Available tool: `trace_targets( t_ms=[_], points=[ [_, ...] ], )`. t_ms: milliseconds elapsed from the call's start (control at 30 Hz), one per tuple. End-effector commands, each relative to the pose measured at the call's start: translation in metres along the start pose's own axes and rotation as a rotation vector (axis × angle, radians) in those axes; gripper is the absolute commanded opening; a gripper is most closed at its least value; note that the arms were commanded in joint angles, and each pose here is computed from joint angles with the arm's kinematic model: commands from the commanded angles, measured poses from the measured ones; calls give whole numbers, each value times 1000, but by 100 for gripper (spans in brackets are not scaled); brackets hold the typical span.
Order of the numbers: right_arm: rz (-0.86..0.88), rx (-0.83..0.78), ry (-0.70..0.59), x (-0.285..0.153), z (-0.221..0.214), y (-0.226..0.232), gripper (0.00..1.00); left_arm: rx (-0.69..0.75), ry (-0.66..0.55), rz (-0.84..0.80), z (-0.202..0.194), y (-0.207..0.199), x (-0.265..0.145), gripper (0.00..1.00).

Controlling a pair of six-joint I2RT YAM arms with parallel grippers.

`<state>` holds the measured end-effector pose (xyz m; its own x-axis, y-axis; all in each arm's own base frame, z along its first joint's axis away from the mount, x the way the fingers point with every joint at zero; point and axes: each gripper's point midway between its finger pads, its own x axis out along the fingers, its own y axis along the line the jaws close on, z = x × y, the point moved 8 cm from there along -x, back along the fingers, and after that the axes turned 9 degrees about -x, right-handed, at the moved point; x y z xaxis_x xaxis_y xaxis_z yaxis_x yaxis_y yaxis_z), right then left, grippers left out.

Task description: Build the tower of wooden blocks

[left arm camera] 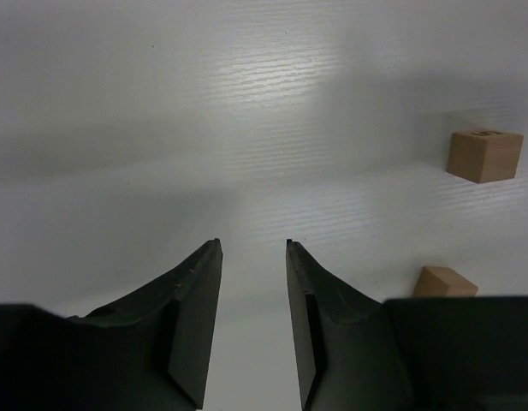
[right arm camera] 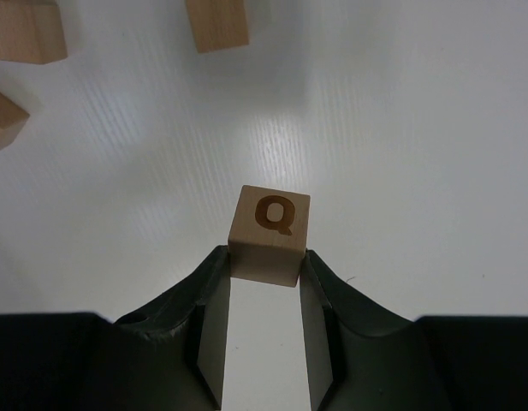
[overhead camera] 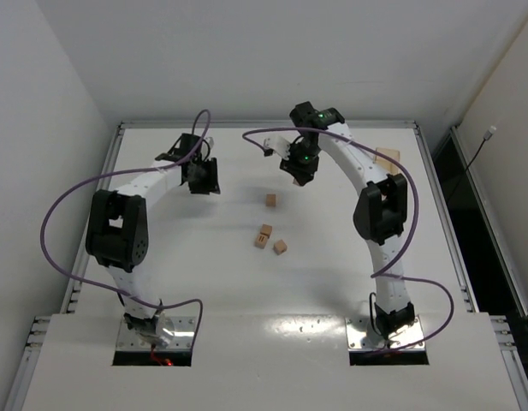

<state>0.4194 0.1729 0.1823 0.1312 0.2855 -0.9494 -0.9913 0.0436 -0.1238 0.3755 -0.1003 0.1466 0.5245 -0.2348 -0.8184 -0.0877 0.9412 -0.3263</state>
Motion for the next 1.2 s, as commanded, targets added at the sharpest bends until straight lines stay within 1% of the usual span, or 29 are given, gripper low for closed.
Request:
trace_targets(
  t_ms=[0,33,67,133,167,200,233,267,300,333,367,400,433,533,567,600,667,833,967,1167],
  points=[
    [-88,74,-80,-29,6,-8,0,-9,-39,-27,12,-4,-4,34],
    [-96,155,-83,-24,-1,-9,0,-1,-45,-34,12,-13,-4,45],
    [-113,183,-85,-25,-2,-8,0,-4,-53,-34,12,-20,-5,50],
    [-172,282,-56,-23,-19,-10,0,5,-82,4,10,-32,-5,59],
    [-205,345,-65,-33,-22,-8,0,12,-78,-1,2,-47,-4,65],
    [-221,380,-64,-35,-27,-8,0,13,-87,33,-2,-50,0,68],
    [-246,434,-57,-34,-37,-9,0,17,-104,34,-2,-60,-1,71],
    [-284,498,-31,-36,-40,-8,0,31,-100,27,-10,-76,3,73],
    [-298,534,-15,-39,-48,-7,0,32,-110,69,-13,-80,4,74],
    [-321,570,-1,-42,-57,-7,0,38,-127,71,-12,-91,3,74],
    [-329,604,6,-40,-59,-6,0,48,-127,73,-19,-104,5,74],
    [-336,630,20,-42,-66,-4,0,63,-131,106,-22,-107,10,74],
    [-359,654,21,-47,-71,-5,0,58,-149,98,-20,-116,9,74],
    [-396,715,44,-52,-80,-3,0,92,-136,106,-32,-134,19,70],
    [-406,749,52,-50,-86,-3,0,94,-152,93,-32,-145,18,69],
    [-411,774,53,-52,-92,-4,0,96,-146,98,-31,-146,21,67],
    [-434,818,70,-56,-102,-4,0,104,-141,95,-32,-153,30,67],
    [-435,860,78,-60,-120,-3,0,124,-120,98,-37,-165,50,66],
    [-413,880,77,-59,-128,-1,0,132,-114,83,-38,-174,58,66],
    [-394,916,77,-61,-141,4,0,170,-94,67,-54,-190,68,66]
  ],
)
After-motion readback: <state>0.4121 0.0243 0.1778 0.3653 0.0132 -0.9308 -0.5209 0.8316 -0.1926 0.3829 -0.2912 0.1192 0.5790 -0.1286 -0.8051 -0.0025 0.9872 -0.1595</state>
